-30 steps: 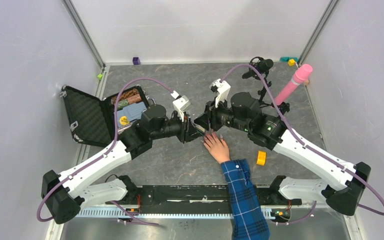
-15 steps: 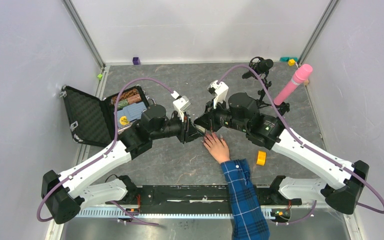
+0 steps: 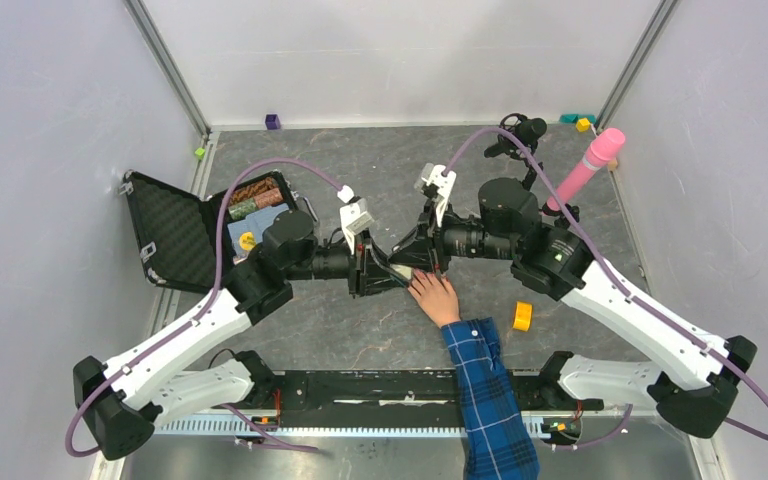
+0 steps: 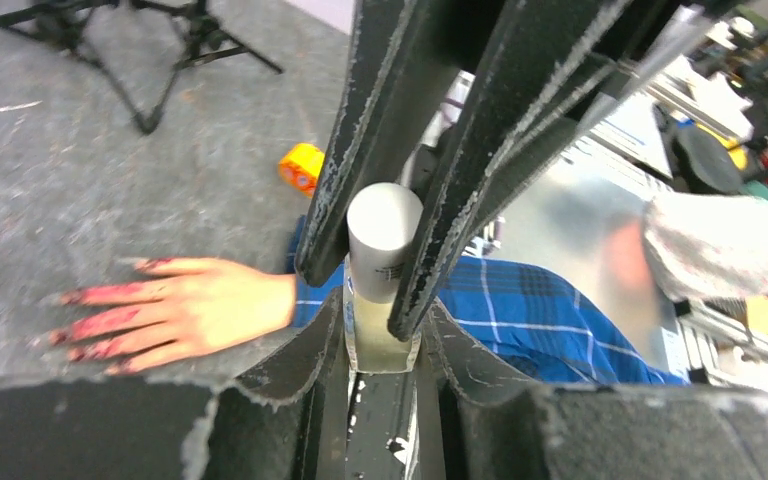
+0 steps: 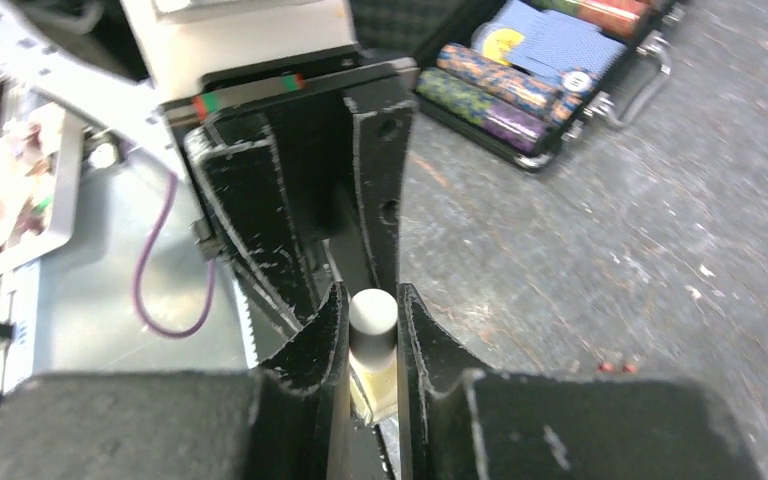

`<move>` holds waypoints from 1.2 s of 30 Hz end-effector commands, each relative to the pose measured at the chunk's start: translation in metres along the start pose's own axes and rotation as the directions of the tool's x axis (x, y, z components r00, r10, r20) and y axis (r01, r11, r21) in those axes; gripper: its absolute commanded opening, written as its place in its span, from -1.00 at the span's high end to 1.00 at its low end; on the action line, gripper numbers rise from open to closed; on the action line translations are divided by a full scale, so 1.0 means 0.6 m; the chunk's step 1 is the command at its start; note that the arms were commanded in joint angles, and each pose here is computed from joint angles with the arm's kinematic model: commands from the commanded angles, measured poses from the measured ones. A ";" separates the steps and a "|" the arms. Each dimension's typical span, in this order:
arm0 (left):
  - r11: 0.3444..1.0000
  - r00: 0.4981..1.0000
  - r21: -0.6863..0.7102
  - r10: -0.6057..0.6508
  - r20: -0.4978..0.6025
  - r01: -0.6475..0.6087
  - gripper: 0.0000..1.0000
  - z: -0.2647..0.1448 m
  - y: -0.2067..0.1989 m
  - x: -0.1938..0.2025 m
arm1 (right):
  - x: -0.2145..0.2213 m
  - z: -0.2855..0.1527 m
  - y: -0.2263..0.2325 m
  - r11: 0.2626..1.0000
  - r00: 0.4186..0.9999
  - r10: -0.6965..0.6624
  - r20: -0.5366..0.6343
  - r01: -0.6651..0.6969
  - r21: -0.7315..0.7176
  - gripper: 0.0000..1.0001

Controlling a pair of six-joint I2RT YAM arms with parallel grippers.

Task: Paint the nails
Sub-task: Unscrew the nail polish bottle.

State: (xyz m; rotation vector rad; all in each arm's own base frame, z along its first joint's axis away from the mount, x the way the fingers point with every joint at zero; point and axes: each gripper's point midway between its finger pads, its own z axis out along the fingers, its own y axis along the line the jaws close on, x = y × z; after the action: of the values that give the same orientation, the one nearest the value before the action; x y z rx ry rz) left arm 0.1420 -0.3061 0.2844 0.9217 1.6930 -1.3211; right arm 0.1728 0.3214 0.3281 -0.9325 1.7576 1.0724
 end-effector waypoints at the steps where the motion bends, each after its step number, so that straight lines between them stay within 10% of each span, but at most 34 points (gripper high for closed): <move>1: 0.949 0.993 0.295 0.117 0.004 -0.113 0.96 -0.021 -0.096 -0.014 | -0.057 -0.032 0.081 0.957 0.985 -0.135 0.106 0.158 -0.242 1.00; 18: 0.916 0.991 0.384 0.130 -0.015 -0.115 0.96 -0.030 -0.124 -0.018 | -0.060 -0.067 0.158 0.850 0.973 -0.147 0.181 0.218 -0.480 1.00; 26: 0.948 0.992 0.295 0.124 -0.010 -0.116 0.96 -0.018 -0.093 -0.013 | -0.097 -0.056 0.111 0.935 0.970 -0.124 0.210 0.185 -0.303 -0.51; 36: 0.984 0.985 -0.129 0.135 0.106 -0.121 0.96 -0.021 0.015 -0.051 | -0.139 -0.088 0.000 0.996 0.958 -0.054 0.283 0.030 0.088 -0.82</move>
State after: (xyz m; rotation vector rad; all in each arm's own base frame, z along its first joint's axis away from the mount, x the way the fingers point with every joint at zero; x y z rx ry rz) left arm 0.1208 -0.3063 0.3043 1.0397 1.5788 -1.3863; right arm 0.1583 0.3137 0.3871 -0.9599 1.5159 1.1929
